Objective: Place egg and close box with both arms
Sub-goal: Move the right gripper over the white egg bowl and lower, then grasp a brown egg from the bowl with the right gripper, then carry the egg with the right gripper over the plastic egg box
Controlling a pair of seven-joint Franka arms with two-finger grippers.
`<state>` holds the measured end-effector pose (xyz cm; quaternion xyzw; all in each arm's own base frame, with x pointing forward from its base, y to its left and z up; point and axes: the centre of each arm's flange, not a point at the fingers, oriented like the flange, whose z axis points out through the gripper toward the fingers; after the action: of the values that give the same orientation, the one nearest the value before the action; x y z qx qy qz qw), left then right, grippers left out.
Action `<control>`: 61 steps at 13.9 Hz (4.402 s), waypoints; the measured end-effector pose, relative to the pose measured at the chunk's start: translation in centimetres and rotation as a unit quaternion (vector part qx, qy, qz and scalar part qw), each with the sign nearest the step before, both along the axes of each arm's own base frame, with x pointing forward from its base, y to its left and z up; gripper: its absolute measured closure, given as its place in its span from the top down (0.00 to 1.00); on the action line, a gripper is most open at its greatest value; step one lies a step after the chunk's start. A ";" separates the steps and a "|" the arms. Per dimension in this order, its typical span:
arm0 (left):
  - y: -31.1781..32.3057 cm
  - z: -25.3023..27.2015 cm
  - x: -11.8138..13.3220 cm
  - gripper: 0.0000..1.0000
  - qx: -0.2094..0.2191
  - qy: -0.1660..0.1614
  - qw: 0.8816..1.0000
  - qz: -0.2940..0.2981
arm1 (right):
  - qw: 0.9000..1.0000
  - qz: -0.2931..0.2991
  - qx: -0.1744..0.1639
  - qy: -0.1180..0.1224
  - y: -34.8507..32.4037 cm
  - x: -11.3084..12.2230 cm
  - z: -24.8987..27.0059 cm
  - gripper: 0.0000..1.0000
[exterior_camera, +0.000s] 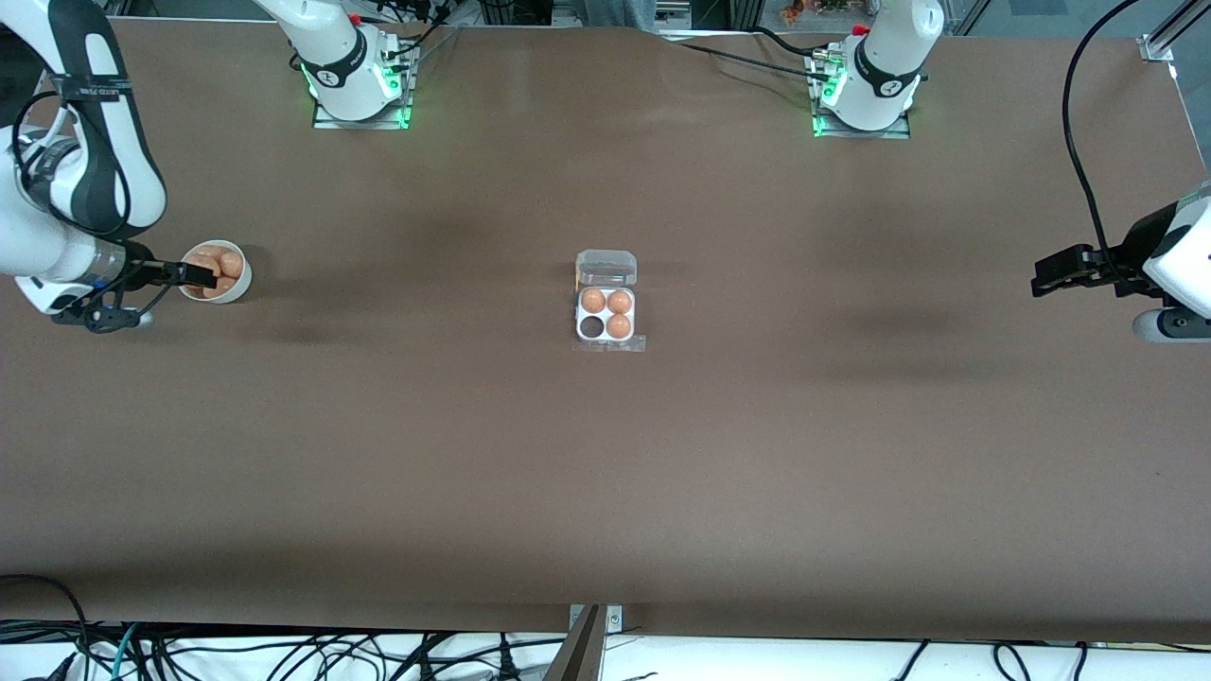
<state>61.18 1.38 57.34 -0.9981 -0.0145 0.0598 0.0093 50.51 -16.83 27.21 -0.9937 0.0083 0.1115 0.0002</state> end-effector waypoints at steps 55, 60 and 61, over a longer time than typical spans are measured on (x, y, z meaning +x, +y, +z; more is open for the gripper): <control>0.1 -0.5 0.2 1.00 0.000 0.004 1.000 0.000 | 0.994 -0.109 -0.009 0.021 38.8 8.0 6.1 0.48; 0.1 -0.5 0.2 1.00 0.000 0.004 1.000 0.000 | 0.991 -0.131 -0.010 0.002 50.2 8.6 3.6 0.48; 0.1 -0.5 0.2 1.00 0.000 0.004 1.000 0.000 | 0.991 -0.137 -0.008 -0.003 52.2 8.7 3.3 0.48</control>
<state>61.35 1.43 56.89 -0.9978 -0.0148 0.0635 0.0092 59.18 35.32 30.50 -0.9835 0.1453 0.1077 0.0072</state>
